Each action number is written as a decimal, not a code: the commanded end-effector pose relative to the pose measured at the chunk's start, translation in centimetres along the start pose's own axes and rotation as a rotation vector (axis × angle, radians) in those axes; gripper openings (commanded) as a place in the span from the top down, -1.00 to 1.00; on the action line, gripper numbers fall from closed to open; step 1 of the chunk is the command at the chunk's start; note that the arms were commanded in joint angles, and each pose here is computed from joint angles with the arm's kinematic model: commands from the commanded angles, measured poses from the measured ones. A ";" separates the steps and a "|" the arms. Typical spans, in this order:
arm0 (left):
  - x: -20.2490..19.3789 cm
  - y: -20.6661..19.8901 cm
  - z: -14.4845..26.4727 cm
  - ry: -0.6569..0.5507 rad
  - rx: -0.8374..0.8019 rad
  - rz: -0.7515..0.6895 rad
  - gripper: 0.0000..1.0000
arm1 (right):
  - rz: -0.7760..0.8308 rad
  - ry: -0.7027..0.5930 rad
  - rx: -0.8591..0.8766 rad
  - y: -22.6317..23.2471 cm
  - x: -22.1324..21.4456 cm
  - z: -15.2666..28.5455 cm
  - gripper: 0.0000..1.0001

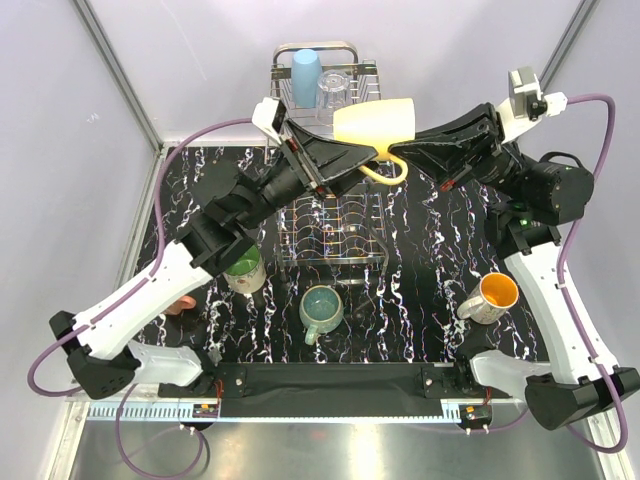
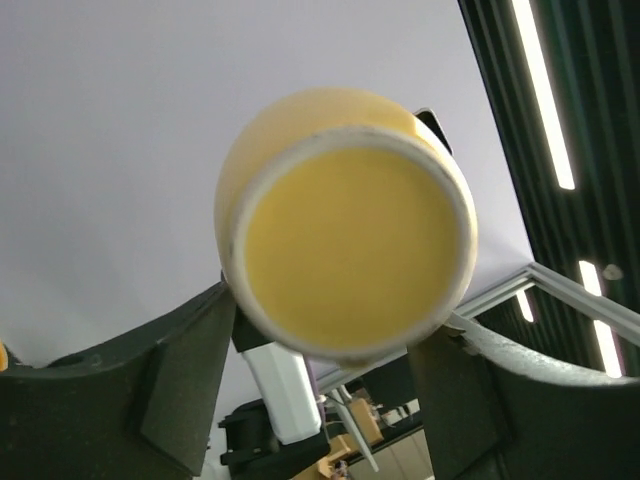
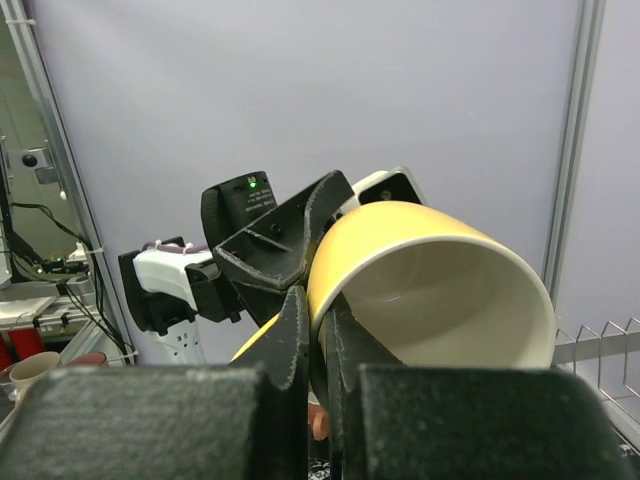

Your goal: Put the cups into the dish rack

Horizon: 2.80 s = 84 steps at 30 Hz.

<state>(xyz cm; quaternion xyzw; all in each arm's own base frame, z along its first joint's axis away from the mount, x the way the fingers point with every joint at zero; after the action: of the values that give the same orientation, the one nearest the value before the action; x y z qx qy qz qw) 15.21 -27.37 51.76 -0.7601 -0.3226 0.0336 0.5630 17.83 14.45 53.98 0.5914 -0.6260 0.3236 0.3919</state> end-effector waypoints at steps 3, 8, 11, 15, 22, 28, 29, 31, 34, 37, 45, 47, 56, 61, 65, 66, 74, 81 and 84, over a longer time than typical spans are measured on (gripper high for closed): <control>-0.1 -2.1 -1.2 -0.007 -0.119 0.012 -0.30 | 0.137 -0.073 0.043 1.7 1.2 -0.7 1.00; -0.3 -2.1 -1.8 0.000 -0.126 0.014 0.14 | 0.144 -0.056 0.044 1.9 0.7 -0.8 1.00; -0.4 -1.9 -1.9 0.005 -0.115 -0.002 0.79 | 0.140 -0.047 0.036 2.1 0.6 -0.6 1.00; -0.4 -1.4 -1.7 0.007 -0.055 -0.038 1.00 | 0.093 -0.043 -0.039 2.0 0.6 -0.4 0.96; 1.1 0.2 0.2 -0.039 0.269 -0.378 1.00 | 0.019 -0.061 -0.545 0.2 1.0 1.8 -0.67; 4.0 0.9 1.8 -0.119 0.582 -0.648 1.00 | 0.009 0.012 -1.146 -0.7 1.3 6.7 -0.89; 4.7 -0.2 2.0 -0.147 0.596 -0.673 1.00 | -0.001 0.080 -1.201 -0.7 0.5 7.5 -0.90; 5.2 1.7 1.9 -0.138 0.747 -0.737 1.00 | 0.001 0.113 -1.245 -0.7 0.3 8.0 -0.90; 6.1 2.7 1.3 -0.127 0.878 -0.810 1.00 | -0.006 0.157 -1.249 -0.3 -0.5 8.6 -0.91; 6.7 3.0 0.9 -0.152 0.918 -0.858 1.00 | -0.001 0.170 -1.245 -0.3 -0.9 8.9 -0.91; 8.4 4.4 0.3 -0.229 1.031 -1.003 1.00 | 0.025 0.201 -1.268 -0.1 -1.2 9.5 -0.93; 8.7 4.8 -0.1 -0.227 1.045 -1.034 1.00 | 0.031 0.210 -1.278 -0.1 -1.4 9.8 -0.93; 10.9 8.0 -0.8 -0.218 1.105 -0.991 1.00 | 0.040 0.225 -1.301 0.1 -1.8 10.4 -0.93; 12.2 9.8 -0.6 -0.218 1.130 -0.880 1.00 | 0.036 0.231 -1.309 0.0 -2.3 10.8 -0.94; 12.8 11.1 -0.7 -0.179 1.108 -0.818 1.00 | 0.006 0.243 -1.302 -0.3 -3.1 10.7 -0.94; 12.8 11.2 -0.8 -0.175 1.097 -0.812 1.00 | 0.000 0.245 -1.299 -0.2 -3.2 10.7 -0.94; 13.0 12.9 -1.1 -0.159 1.133 -0.789 0.92 | -0.029 0.236 -1.281 -0.1 -3.6 10.7 -0.94; 12.8 14.4 -1.2 -0.138 1.165 -0.789 0.62 | -0.048 0.247 -1.287 -0.1 -4.3 11.0 -0.95; 12.8 14.7 -1.2 -0.137 1.172 -0.790 0.40 | -0.052 0.251 -1.290 -0.1 -4.6 11.2 -0.95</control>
<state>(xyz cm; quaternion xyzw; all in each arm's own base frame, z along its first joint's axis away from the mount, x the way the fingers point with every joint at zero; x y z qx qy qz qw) 31.83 -23.75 41.73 -0.1315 -0.5059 0.0279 0.8520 16.79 6.79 44.21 0.1976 -0.6217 -0.0605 0.7556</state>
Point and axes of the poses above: each gripper's point midway between its finger pads, its own z axis back along the fingers, its own y axis along the line the jaws close on, x = y × z, the point moved 9 cm from there along z, back along the fingers, and after that the axes turned 1 degree about -z, right-handed, at the moved point
